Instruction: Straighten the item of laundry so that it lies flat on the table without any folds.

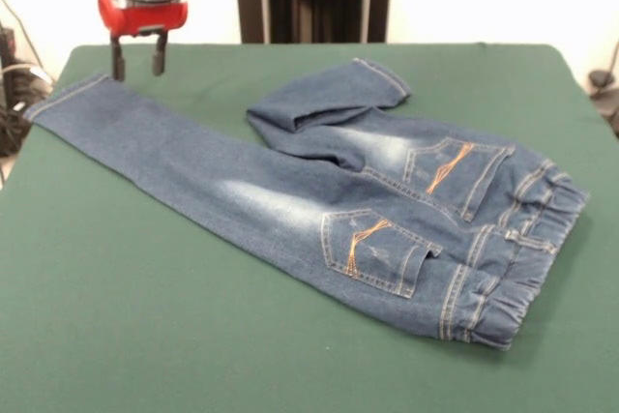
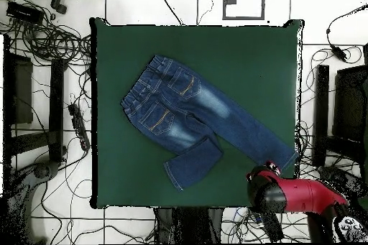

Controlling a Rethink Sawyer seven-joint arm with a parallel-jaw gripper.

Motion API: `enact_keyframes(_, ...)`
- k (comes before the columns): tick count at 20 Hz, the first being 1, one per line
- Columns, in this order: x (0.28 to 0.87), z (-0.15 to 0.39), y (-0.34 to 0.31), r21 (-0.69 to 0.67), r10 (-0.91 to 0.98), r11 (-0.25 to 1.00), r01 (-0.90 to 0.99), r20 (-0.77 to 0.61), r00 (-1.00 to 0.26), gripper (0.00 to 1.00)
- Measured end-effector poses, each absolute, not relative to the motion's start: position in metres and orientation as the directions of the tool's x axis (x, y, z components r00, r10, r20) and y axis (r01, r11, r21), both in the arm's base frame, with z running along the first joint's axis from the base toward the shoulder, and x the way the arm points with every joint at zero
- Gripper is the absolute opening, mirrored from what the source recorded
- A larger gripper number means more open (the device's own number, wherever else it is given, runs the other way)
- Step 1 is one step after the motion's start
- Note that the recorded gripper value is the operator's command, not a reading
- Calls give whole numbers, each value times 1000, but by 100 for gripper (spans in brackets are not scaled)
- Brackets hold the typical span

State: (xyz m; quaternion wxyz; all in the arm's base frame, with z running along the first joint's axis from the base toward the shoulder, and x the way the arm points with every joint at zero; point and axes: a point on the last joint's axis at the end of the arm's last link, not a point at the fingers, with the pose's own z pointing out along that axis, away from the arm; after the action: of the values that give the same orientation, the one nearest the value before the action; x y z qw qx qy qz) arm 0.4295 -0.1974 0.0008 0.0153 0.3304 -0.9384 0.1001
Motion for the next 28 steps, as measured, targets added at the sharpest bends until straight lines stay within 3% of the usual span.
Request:
enact_keyframes(17, 424, 14, -63, -82, -691, 713, -696, 85, -718, 100)
enact_keyframes(28, 423, 16, 6, -97, -683, 728, -679, -7, -731, 100)
